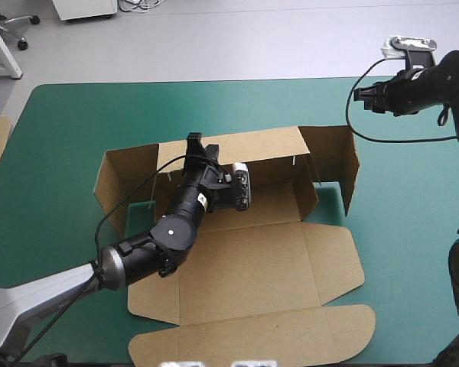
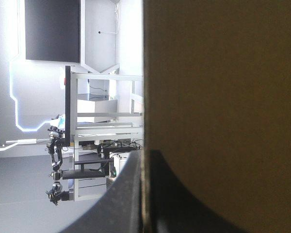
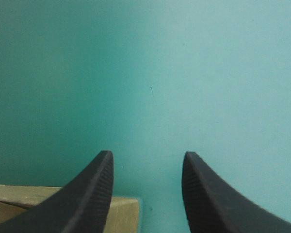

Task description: Fold the box

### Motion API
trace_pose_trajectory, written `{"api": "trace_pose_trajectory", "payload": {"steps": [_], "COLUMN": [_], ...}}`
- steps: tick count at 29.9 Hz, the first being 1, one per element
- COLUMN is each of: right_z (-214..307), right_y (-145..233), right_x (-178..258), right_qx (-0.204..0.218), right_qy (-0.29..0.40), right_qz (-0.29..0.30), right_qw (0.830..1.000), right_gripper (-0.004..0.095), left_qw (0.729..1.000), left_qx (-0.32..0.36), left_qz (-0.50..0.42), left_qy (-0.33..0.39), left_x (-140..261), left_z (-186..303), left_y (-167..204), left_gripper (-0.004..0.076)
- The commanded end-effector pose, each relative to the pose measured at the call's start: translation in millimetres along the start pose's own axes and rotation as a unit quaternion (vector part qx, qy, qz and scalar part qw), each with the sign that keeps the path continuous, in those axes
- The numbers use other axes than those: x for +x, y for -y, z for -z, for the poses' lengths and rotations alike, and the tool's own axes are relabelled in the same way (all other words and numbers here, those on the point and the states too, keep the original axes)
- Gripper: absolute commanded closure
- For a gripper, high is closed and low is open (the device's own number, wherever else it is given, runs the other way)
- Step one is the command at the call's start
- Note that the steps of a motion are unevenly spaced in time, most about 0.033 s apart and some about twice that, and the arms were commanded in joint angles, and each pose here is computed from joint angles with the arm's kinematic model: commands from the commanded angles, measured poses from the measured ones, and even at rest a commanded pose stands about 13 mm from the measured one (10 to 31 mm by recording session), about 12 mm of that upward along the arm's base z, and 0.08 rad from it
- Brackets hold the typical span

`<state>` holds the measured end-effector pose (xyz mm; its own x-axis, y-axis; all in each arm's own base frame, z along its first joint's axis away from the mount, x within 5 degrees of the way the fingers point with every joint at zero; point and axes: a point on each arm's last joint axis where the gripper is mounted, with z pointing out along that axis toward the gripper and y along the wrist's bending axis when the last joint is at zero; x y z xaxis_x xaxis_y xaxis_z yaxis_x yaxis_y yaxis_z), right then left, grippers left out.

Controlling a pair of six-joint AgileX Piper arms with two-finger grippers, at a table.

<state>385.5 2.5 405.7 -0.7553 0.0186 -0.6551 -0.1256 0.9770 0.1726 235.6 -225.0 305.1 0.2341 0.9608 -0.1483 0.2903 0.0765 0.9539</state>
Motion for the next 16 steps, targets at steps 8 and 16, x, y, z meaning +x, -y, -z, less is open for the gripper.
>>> {"api": "trace_pose_trajectory", "payload": {"steps": [8,16], "right_z": [-15,-43], "right_y": [-1,-2], "right_x": [-16,-12], "right_qx": [-0.041,-0.067], "right_qy": [0.045,0.007], "right_qz": [0.004,0.006], "right_qw": [0.998,0.998], "right_gripper": [0.0510,0.0510], "left_qw": [0.999,0.999], "left_qx": [-0.042,-0.042], "left_qz": [-0.003,-0.005], "left_qy": [0.011,0.009], "left_x": [-3,-4], "left_z": [6,5], "left_y": [-17,-16], "left_gripper": [0.0738,0.0738]}}
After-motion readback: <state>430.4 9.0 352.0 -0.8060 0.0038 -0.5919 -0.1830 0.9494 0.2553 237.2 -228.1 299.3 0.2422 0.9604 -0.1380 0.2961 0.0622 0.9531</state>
